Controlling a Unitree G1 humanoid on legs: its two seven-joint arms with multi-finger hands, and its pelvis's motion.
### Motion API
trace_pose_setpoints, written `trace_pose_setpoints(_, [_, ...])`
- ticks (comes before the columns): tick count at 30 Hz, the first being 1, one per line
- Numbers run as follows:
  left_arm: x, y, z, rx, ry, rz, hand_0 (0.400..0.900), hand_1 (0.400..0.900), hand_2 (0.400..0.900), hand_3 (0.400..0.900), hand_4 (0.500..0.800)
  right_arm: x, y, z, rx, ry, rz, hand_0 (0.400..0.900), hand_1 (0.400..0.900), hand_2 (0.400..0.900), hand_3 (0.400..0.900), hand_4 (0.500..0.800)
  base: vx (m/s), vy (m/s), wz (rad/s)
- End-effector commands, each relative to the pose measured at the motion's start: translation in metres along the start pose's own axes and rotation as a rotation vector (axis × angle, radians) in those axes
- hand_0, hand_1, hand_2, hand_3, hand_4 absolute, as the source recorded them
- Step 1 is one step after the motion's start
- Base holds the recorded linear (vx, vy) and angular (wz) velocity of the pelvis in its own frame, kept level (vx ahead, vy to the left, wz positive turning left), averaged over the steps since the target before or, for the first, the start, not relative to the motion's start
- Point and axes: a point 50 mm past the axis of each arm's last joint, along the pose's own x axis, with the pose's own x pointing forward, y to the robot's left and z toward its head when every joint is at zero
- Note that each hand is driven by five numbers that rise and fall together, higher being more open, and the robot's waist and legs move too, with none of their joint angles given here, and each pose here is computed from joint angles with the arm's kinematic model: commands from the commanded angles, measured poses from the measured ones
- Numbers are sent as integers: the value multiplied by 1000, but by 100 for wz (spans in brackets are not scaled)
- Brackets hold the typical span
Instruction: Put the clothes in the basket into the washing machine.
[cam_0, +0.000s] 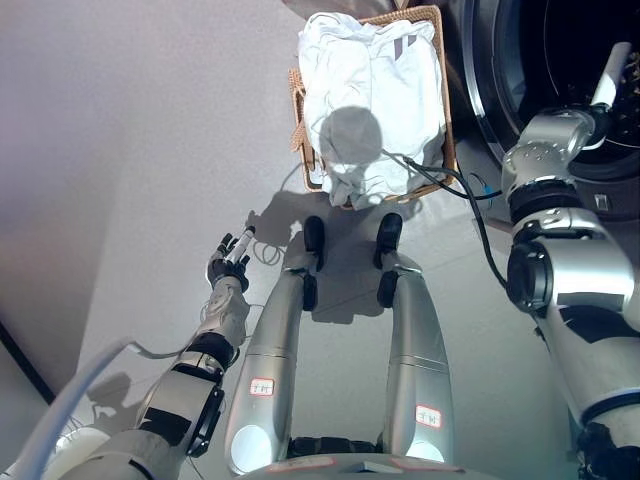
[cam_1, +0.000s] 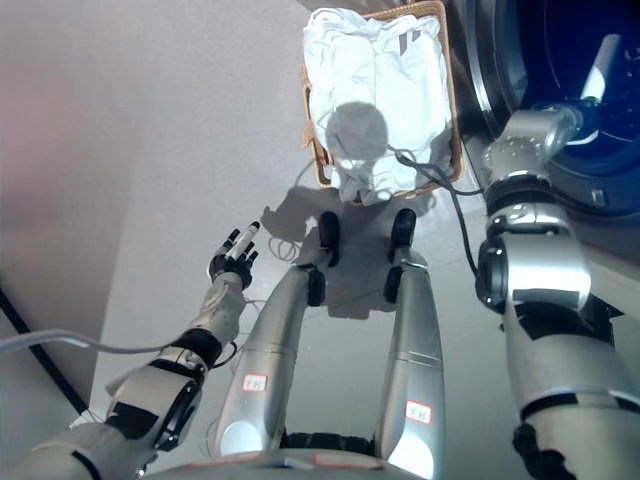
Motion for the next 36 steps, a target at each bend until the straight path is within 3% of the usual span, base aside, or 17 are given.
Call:
trace_pose_setpoints(1, [-8,39,-31,-22,99,149,900,900,900,900,800,-18,-36,-21,-89,-13,110,900,900,900,900,800,23,15,-10])
trace_pose_setpoints(6, [-13,55,-45,-24,150,196,900,900,900,900,800,-60,-104,-60,-202,145,142,900,900,900,900,800,47,33,-10])
trace_pose_setpoints(8, [-19,65,-57,-11,194,211,900,900,900,900,800,-80,-149,-71,-317,237,115,900,900,900,900,800,72,41,-8])
trace_pose_setpoints(13, [-32,99,-75,35,250,247,900,900,900,900,800,-99,-232,-64,-651,400,63,900,900,900,900,800,92,36,-10])
trace_pose_setpoints(17, [-46,131,-87,138,312,267,900,900,900,900,800,-103,-296,-35,-1129,502,24,900,900,900,900,800,87,9,-1])
trace_pose_setpoints(20, [-58,156,-93,271,361,290,900,900,900,900,800,-112,-337,-11,-1500,565,-19,900,900,900,900,800,78,-26,7])
trace_pose_setpoints(22, [-62,166,-96,398,399,281,900,900,900,900,800,-126,-372,8,-1716,696,-108,900,900,900,900,800,69,-44,8])
trace_pose_setpoints(27, [-85,190,-112,530,513,320,900,900,900,900,800,-160,-412,32,-1994,926,-131,900,900,900,900,800,65,-38,-1])
trace_pose_setpoints(33, [-106,203,-131,494,597,366,900,900,900,900,800,-192,-442,62,-1902,1024,-403,900,900,900,900,800,78,-15,-6])
trace_pose_setpoints(36, [-114,207,-138,529,644,357,900,900,900,900,800,-200,-446,63,-1897,1060,-413,900,900,900,900,800,73,-4,-2])
